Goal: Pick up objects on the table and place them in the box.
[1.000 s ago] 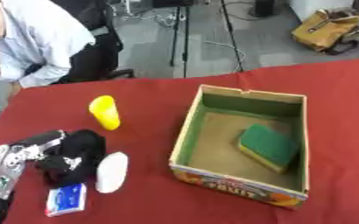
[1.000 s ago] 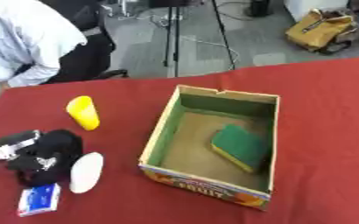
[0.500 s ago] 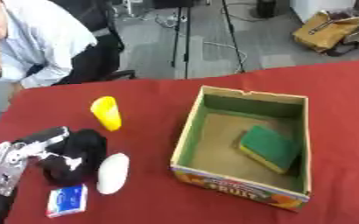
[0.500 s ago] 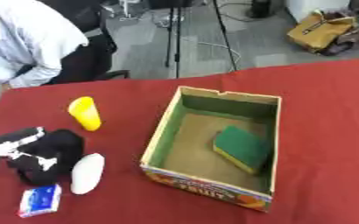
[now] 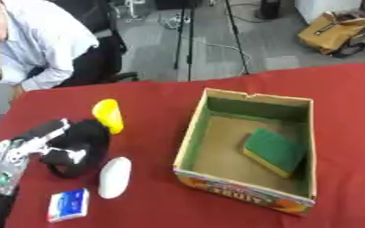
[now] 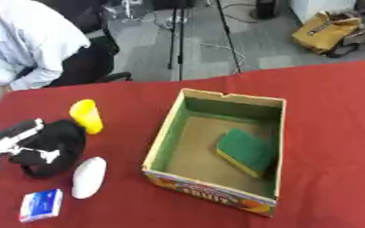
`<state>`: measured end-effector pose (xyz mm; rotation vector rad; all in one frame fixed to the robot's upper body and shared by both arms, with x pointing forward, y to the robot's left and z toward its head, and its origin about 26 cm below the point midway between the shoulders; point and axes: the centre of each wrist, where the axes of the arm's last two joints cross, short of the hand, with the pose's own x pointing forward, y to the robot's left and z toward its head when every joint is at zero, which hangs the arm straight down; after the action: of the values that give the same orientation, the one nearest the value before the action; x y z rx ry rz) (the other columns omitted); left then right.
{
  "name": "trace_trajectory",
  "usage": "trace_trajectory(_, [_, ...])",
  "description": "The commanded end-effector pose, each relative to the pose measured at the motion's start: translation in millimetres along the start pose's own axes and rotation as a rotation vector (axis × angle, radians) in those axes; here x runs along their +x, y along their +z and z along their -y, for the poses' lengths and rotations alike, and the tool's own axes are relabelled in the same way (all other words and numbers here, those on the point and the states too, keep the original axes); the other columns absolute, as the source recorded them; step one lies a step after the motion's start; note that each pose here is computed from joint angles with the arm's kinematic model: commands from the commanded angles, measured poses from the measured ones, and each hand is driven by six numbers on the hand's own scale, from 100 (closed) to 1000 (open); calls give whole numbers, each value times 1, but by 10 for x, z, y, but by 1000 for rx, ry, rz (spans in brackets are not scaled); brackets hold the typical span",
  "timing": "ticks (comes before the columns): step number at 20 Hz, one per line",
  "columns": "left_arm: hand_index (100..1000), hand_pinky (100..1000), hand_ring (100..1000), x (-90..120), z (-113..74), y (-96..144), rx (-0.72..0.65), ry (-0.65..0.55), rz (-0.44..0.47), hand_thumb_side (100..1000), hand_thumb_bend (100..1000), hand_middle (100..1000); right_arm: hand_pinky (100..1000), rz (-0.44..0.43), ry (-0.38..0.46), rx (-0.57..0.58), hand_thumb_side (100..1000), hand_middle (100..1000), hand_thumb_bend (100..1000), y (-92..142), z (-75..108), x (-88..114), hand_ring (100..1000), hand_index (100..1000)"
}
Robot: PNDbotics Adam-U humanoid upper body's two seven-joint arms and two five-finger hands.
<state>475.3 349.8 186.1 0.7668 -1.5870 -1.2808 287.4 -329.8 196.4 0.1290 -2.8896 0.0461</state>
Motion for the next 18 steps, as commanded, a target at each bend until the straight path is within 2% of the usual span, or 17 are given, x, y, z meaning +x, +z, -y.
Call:
trace_trajectory(1, [391, 100, 232, -9, -231, 26, 33, -35, 3, 247, 100, 200, 883, 14, 1, 16, 1000, 639, 100, -56, -3, 26, 836, 649])
trace_trajectory(6, [398, 100, 232, -3, -359, 35, 25, -69, 11, 247, 100, 204, 884, 11, 0, 14, 1000, 638, 100, -56, 1, 28, 836, 648])
trace_trajectory(14, [406, 100, 232, 37, -677, 42, 38, -155, 34, 247, 100, 211, 883, 6, -2, 12, 1000, 638, 100, -63, 7, 32, 834, 647])
trace_trajectory(18, [410, 100, 233, 126, -865, 18, 56, -208, 72, 246, 100, 214, 882, 5, -3, 10, 1000, 638, 100, -66, 12, 34, 834, 646])
